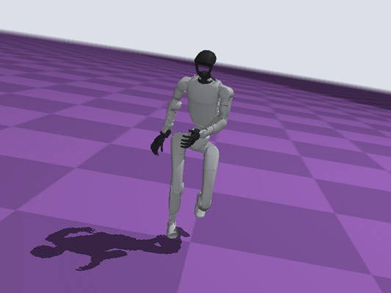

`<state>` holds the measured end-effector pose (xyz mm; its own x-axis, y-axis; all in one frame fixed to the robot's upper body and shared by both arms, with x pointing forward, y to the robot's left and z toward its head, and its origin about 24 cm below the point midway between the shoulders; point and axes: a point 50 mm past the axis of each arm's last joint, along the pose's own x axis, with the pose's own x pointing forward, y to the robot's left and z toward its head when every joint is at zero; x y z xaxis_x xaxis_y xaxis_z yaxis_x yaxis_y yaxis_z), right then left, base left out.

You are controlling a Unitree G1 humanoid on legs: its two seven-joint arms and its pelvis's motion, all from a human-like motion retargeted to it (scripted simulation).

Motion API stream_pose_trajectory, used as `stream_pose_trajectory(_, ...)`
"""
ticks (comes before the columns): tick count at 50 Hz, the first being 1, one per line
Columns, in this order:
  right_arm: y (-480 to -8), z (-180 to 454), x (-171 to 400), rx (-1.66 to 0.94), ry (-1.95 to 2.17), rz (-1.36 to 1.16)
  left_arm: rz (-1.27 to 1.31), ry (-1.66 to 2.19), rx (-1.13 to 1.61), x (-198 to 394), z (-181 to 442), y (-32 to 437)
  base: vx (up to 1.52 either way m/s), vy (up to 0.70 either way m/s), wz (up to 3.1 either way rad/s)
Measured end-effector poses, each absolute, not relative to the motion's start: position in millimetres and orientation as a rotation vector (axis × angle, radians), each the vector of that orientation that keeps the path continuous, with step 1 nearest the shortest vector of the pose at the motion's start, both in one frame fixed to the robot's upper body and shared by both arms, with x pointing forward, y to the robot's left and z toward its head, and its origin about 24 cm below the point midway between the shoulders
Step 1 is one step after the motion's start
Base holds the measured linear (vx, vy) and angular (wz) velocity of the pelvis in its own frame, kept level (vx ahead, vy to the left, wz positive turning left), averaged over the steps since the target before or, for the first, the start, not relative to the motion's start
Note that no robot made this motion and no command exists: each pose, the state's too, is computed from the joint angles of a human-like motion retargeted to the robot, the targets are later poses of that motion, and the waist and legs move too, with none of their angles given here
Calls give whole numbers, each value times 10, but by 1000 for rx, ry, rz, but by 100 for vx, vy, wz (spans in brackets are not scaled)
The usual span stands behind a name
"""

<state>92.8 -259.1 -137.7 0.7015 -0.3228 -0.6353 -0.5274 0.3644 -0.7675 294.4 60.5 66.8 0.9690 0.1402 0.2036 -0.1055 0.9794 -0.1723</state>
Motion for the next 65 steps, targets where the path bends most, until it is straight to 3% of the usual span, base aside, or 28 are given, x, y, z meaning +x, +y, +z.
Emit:
stream_pose_trajectory(6, -2926, -1427, 285, -1341, 1091, 260, 236, -724, -395, 3097, 1997, 800, 1, -1, 12)
stream_pose_trajectory(10, -2977, -1410, 472, -1392, 1066, 216, 289, -837, -423, 3048, 2222, 895, 5, 1, 30)
stream_pose_trajectory(14, -2517, -1322, 1466, -1365, 754, 130, 435, -538, -191, 3005, 1273, 1110, 8, 5, -33)
stream_pose_trajectory(17, -1836, -902, 2490, -1348, 371, 150, 564, -146, 152, 2684, 190, 1470, 3, 8, -92)
stream_pose_trajectory(20, -828, -108, 3246, -1331, -116, 261, 615, 291, 521, 1944, -744, 1976, -3, 12, -115)
stream_pose_trajectory(22, -15, 504, 3348, -1285, -466, 400, 579, 577, 728, 1260, -1149, 2306, -4, 13, -113)
stream_pose_trajectory(26, 1276, 1539, 2607, -1084, -1095, 736, 406, 1146, 968, -350, -1429, 2630, -5, 14, -75)
stream_pose_trajectory(31, 1696, 2362, 1380, -764, -1666, 966, 81, 1708, 894, -1969, -1140, 2168, -10, 18, -5)
stream_pose_trajectory(34, 1634, 2709, 948, -635, -1920, 924, -12, 1859, 791, -2369, -964, 1872, -19, 20, 45)
stream_pose_trajectory(37, 1534, 2950, 801, -588, -2064, 814, 18, 1825, 767, -2236, -1057, 1862, -22, 20, 76)
stream_pose_trajectory(42, 1434, 2762, 1272, -709, -1928, 736, 151, 1485, 865, -1105, -1480, 2251, -18, 18, 60)
stream_pose_trajectory(46, 1091, 2040, 2077, -937, -1553, 675, 243, 1160, 925, -58, -1561, 2434, -6, 14, 41)
stream_pose_trajectory(50, 315, 951, 2726, -1207, -1023, 562, 320, 852, 910, 890, -1426, 2402, -1, 13, 42)
stream_pose_trajectory(53, -500, 127, 2844, -1368, -579, 449, 365, 640, 842, 1548, -1214, 2272, -2, 13, 46)
stream_pose_trajectory(60, -2197, -896, 2099, -1455, 277, 97, 465, 231, 556, 2627, -488, 1916, -11, 11, 43)
stream_pose_trajectory(65, -2787, -1156, 1318, -1377, 685, -114, 527, 111, 395, 2863, -192, 1788, -24, 3, -2)
